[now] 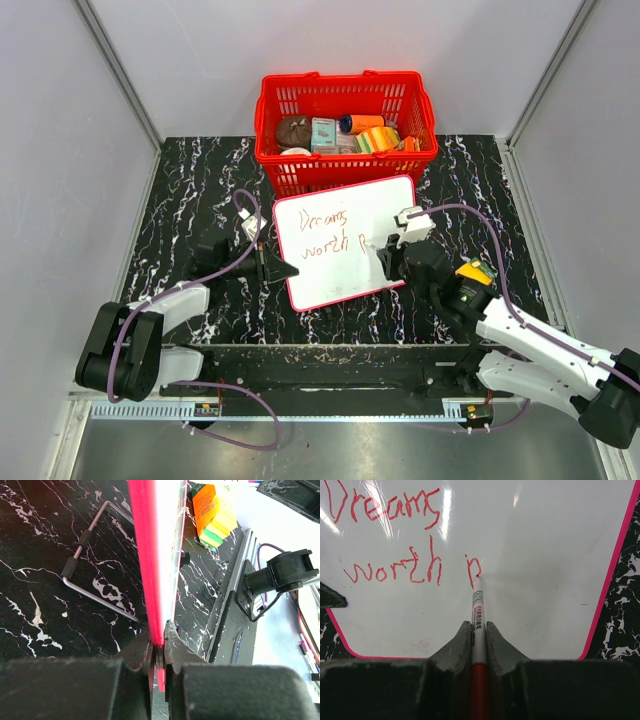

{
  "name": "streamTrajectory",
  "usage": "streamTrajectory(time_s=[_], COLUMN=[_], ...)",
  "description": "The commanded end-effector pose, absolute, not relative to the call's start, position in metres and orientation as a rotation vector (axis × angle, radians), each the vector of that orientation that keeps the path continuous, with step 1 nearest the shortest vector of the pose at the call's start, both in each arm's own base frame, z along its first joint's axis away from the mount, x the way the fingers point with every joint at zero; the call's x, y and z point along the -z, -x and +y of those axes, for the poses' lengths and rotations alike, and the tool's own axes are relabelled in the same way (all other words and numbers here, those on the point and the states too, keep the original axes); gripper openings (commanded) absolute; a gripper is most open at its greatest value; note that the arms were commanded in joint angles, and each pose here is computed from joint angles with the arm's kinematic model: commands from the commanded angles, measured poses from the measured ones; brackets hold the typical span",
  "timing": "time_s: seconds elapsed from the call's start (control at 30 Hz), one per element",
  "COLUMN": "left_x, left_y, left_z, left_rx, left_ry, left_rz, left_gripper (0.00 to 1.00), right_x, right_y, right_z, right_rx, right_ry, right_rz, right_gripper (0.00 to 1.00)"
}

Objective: Write a sentence on the whiteboard

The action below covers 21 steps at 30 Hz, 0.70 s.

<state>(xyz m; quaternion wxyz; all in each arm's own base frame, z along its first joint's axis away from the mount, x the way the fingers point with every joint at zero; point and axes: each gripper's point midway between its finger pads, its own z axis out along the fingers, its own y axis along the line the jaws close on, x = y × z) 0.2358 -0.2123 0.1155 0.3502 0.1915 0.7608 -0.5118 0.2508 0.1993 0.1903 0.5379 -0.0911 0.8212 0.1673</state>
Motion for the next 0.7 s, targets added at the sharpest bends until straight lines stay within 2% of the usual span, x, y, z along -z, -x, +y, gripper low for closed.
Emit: streamTrajectory(time_s=[0.0, 0.43, 0.67], left_x=[-0.117, -0.116, -0.116], left_y=[-0.265, -0.265, -0.265], left_z=[-0.206, -0.206, -0.206], left_rx=[1.134, 1.132, 1.130], left_ry=[-0.550, -0.550, -0.549], left_rz=[1.892, 1.895, 1.896], left_gripper=[0.00, 0.00, 0.00], right_x=[-0.193, -0.234, -0.231], right_y=[-0.248, -0.249, -0.258], right_z=[0.204, 0.195, 0.189], right_rx=[-0.455, -0.498, -0.420], right_ry=[0.213, 0.146, 0.125], right_rz=[1.952, 1.817, 1.826], right_gripper=[0.00, 0.00, 0.00])
